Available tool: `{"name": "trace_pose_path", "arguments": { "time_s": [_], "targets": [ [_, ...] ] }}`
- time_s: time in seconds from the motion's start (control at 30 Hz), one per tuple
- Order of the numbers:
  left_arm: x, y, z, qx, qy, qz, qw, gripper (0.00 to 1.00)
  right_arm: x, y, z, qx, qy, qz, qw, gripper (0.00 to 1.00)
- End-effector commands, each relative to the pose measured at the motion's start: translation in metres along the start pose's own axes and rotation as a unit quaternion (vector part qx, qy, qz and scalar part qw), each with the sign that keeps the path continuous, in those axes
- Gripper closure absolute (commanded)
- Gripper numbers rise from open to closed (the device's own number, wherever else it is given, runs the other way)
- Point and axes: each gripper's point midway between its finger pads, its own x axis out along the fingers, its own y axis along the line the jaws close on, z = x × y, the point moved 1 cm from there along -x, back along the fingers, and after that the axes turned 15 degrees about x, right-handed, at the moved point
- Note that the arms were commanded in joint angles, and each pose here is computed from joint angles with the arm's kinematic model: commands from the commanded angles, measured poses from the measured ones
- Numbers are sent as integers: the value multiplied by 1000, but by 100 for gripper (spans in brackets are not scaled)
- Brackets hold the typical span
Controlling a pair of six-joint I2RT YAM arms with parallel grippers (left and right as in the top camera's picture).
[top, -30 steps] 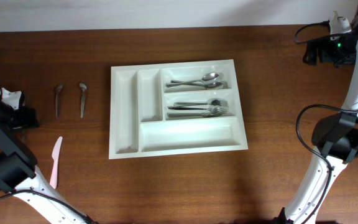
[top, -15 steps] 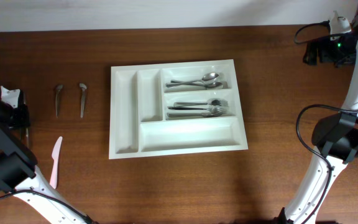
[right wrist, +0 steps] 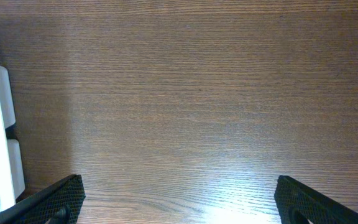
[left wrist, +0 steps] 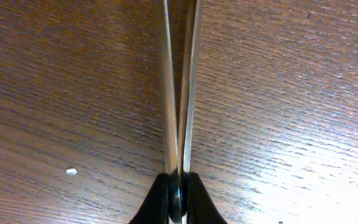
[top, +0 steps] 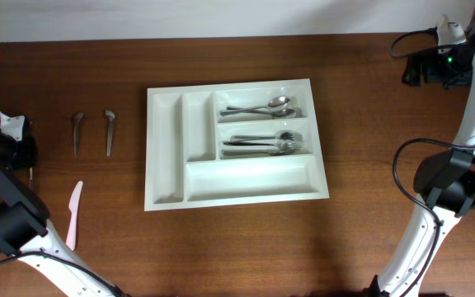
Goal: Pack container
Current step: 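Lower the left gripper and close it on the silver tongs, then lift the tongs and carry them right over the tray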
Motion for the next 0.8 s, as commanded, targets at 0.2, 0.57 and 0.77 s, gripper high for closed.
{"name": "trace_pose_path", "arguments": {
  "time_s": [0.2, 0.57, 0.77],
  "targets": [
    [-34, -19, 42, 15, -27, -4, 1000, 98, -6, -2, 1, 2, -6, -2, 1000, 1],
    [-114, -108, 95, 181, -53, -50, 981, 98, -6, -2, 1, 2, -6, -2, 1000, 1],
    [-152, -193, 99, 297, -54, -118, 946, 98, -6, -2, 1, 2, -6, -2, 1000, 1]
  ]
}}
